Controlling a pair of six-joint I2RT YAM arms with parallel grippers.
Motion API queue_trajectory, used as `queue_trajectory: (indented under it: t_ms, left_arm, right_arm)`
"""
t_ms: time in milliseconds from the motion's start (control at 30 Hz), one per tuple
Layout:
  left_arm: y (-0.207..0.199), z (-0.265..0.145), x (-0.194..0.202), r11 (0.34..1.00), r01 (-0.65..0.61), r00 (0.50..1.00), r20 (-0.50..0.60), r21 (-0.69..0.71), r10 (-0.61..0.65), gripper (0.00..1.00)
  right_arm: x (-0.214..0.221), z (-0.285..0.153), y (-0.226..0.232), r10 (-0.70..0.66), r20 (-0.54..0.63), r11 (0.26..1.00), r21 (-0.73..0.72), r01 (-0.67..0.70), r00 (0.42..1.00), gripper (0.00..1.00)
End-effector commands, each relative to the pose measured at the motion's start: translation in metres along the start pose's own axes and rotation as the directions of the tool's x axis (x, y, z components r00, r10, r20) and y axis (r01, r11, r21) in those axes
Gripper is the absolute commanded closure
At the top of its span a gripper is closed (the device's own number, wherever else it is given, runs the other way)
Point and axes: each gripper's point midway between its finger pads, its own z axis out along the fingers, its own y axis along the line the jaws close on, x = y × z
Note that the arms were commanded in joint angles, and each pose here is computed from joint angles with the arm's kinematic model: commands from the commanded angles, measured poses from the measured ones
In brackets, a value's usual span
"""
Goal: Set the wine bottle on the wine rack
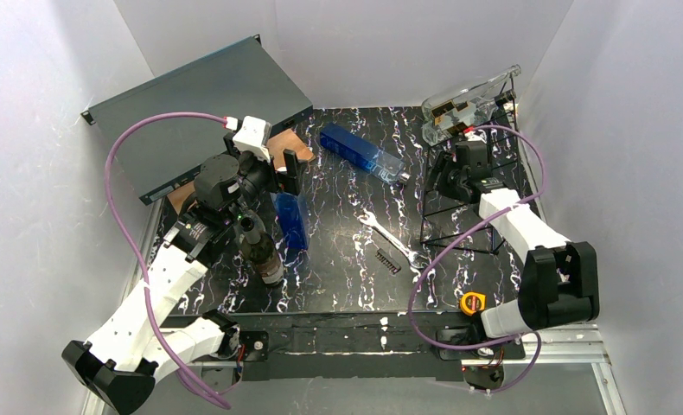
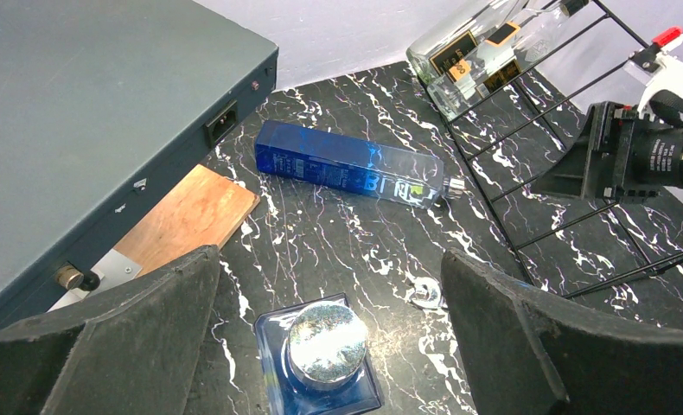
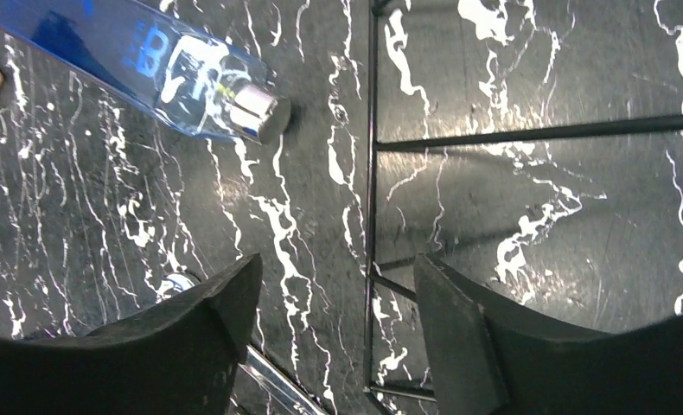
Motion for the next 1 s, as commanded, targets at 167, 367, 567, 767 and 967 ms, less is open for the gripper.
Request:
queue_trajectory:
  t_ms: [167,367,567,767,967]
  left_arm:
    - [-0.004,0.0,-0.011,1.0,0.009,1.0,0.025,0.016,-0.009,0.01]
    - [-0.004,0.0,-0.01,1.0,0.008,1.0,0.023,0.016,-0.009,0.01]
    - [-0.005,0.0,-0.01,1.0,0.008,1.0,0.02,0.017,-0.008,0.01]
    - [-0.004,0.0,-0.01,1.0,0.009,1.0,0.02,0.016,-0.009,0.01]
    - [-0.005,0.001,-0.01,1.0,0.008,1.0,0.018,0.018,-0.008,0.01]
  right_arm:
    - [0.009,-0.02,-0.041,-0.057,0.004,0.985,0.166,0.056,0.998,0.4]
    - [0.01,-0.024,-0.067,-0.02,0.008,0.973,0.232,0.017,1.0,0.46]
    - [0.007,-0.033,-0.096,0.004,0.026,0.948,0.318,-0.012,1.0,0.47]
    - [0.005,-0.037,-0.116,0.034,0.046,0.928,0.368,-0.049,0.998,0.47]
    - [-0.001,-0.037,-0.105,-0.008,0.031,0.95,0.313,-0.002,0.999,0.44]
